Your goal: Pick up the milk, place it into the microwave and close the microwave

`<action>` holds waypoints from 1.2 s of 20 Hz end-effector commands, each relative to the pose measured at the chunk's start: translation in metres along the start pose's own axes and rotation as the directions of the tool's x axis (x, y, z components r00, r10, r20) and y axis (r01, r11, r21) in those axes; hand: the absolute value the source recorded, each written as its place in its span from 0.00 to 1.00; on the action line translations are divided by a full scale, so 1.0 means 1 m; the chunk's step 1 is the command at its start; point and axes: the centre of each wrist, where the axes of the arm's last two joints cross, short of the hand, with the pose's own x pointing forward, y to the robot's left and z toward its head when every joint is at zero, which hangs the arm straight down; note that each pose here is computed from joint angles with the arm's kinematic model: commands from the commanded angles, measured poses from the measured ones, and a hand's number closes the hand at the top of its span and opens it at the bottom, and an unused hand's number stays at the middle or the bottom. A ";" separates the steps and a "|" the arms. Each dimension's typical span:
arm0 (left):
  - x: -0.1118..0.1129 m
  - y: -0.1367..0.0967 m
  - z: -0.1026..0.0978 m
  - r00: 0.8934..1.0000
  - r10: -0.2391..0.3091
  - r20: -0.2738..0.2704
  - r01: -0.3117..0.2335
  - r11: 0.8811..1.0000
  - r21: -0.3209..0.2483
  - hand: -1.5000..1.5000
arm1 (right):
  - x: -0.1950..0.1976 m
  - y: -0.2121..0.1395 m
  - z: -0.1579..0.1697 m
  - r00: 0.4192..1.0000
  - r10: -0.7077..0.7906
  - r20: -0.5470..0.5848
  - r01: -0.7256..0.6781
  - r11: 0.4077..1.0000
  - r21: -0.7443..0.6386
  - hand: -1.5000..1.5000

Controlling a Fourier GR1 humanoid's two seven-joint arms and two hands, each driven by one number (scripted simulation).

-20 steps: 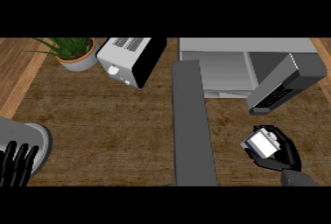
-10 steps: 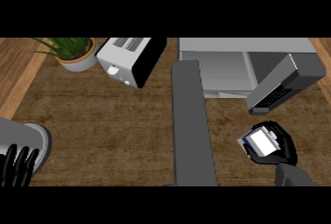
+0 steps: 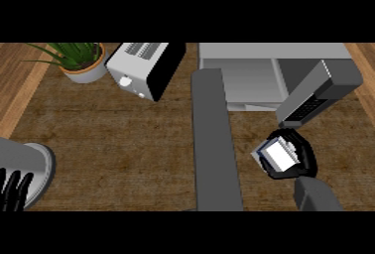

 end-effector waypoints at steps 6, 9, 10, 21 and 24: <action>0.004 0.011 0.015 1.000 -0.009 -0.022 0.009 1.000 0.006 0.00 | 0.039 0.053 0.008 0.999 -0.001 0.049 -0.004 0.995 0.096 1.00; 0.007 0.006 0.013 1.000 0.016 0.003 -0.016 1.000 0.001 0.00 | 0.063 0.064 0.019 0.999 -0.035 0.029 0.032 0.995 0.097 1.00; 0.003 0.018 0.003 1.000 0.010 0.014 -0.010 1.000 0.011 0.00 | 0.071 0.062 0.032 0.999 -0.043 0.020 0.041 0.994 0.104 1.00; -0.003 0.024 0.015 1.000 0.003 -0.008 -0.003 1.000 0.031 0.00 | 0.141 0.135 0.006 0.998 -0.037 0.057 0.036 0.999 0.026 1.00; -0.004 0.040 0.003 1.000 -0.002 -0.016 0.003 0.999 0.035 0.00 | 0.126 0.153 0.004 0.996 -0.005 0.094 0.003 1.000 0.017 1.00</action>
